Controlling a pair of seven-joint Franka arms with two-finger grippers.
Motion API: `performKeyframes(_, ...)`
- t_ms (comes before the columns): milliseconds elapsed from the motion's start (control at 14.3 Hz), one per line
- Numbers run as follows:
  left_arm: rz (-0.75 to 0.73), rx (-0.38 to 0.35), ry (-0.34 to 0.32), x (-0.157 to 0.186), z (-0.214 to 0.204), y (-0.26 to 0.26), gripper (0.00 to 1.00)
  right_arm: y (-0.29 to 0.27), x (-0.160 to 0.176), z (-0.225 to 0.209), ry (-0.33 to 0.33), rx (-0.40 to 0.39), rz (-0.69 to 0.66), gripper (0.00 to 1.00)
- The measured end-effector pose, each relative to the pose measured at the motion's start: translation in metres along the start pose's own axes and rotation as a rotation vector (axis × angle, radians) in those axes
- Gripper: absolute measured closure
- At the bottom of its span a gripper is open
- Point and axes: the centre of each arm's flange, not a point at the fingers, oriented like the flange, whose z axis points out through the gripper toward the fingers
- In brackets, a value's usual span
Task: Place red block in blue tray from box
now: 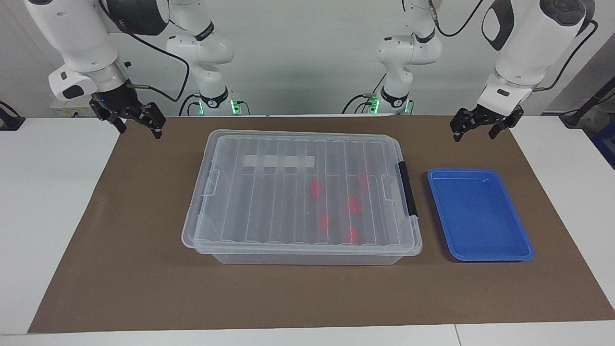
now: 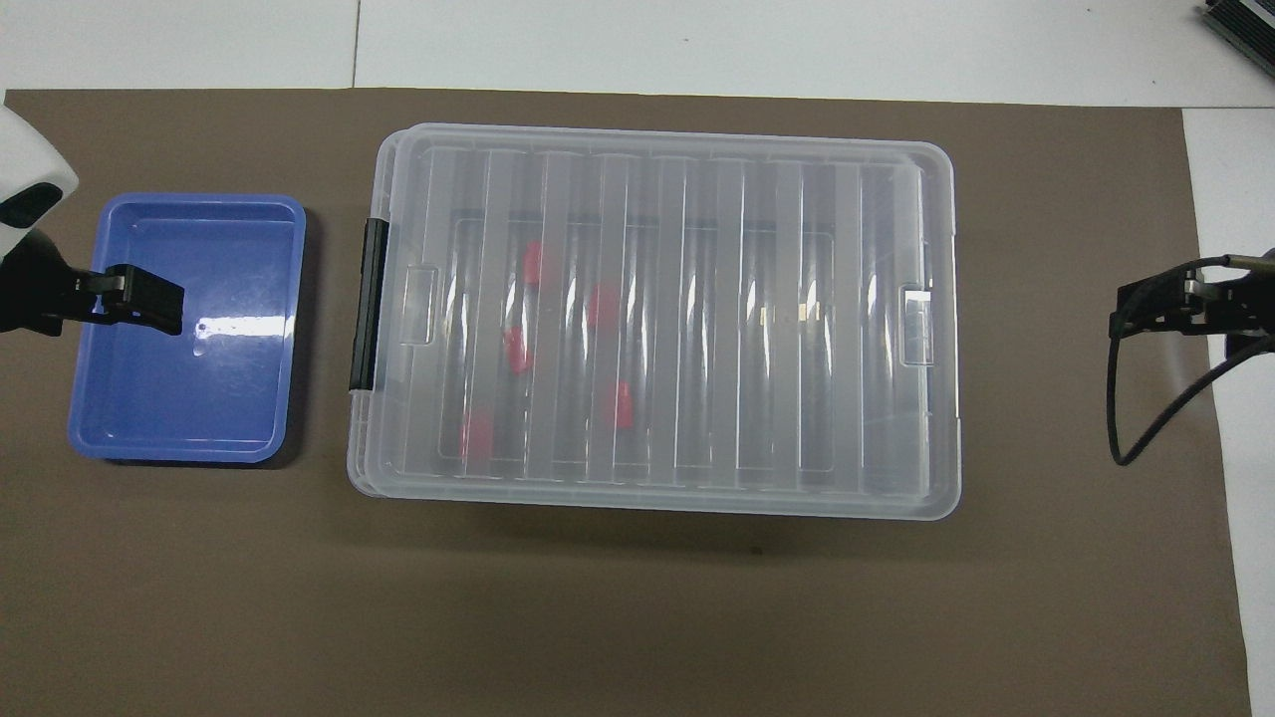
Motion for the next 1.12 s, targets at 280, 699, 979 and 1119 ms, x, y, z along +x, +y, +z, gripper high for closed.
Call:
performKeyframes(280,0.0,0.0,0.0,0.0,0.0,0.0,0.0,0.0,0.001,-0.001,0.01,0.002,-0.001,0.0)
performKeyframes(699,0.0,0.0,0.0,0.0,0.0,0.0,0.0,-0.007,0.005,0.021,0.027,0.005,0.012,0.0)
performKeyframes(979,0.0,0.0,0.0,0.0,0.0,0.0,0.0,-0.033,0.007,0.054,0.06,0.012,0.008,0.0)
performKeyframes(1119,0.0,0.0,0.0,0.0,0.0,0.0,0.0,-0.047,0.007,0.072,0.081,0.018,-0.014,0.0)
